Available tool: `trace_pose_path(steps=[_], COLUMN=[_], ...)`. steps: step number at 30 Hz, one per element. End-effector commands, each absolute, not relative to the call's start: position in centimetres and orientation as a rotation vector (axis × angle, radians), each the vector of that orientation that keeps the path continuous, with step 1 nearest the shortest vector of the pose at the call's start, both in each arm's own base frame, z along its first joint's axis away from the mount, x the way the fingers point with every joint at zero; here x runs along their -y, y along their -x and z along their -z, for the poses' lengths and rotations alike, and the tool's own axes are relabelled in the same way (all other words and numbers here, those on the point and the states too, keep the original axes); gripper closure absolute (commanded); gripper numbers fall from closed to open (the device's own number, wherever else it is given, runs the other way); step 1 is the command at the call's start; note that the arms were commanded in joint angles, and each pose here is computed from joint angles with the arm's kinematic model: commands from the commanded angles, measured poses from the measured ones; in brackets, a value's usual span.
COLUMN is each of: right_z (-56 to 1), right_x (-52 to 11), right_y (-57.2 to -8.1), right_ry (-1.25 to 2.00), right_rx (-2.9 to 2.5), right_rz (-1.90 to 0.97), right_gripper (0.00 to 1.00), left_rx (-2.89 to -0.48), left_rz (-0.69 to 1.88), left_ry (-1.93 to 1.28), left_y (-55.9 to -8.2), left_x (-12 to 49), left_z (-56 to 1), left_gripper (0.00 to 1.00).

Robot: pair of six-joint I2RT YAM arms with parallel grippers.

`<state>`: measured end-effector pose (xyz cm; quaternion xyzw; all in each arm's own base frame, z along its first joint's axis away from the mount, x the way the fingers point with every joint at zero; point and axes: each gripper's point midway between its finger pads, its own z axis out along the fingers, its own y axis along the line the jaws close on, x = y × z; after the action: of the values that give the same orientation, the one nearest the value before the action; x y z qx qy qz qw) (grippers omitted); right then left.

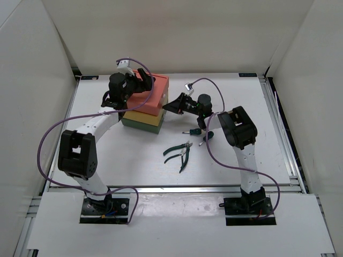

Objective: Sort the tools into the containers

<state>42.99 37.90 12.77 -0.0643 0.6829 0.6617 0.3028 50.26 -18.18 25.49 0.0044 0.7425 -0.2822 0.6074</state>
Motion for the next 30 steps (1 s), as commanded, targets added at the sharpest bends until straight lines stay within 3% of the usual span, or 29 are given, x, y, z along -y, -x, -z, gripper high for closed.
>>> trace_pose_path(steps=[1,30], right_z=[-14.5,-13.1], right_x=[-37.8,-27.8], right_y=[-42.9,-39.2], right_ry=[0.214,0.060], right_rx=[-1.743,-1.785], right_rz=[-1.761,-1.645], right_gripper=[0.98,1.00], left_rx=[-1.996,-2.004], left_rz=[0.650,0.637], left_ry=[0.008,0.046], left_y=[-47.2,-47.6], left_x=[18.4,16.1], left_z=[-18.1,-18.3], left_gripper=[0.09,0.08])
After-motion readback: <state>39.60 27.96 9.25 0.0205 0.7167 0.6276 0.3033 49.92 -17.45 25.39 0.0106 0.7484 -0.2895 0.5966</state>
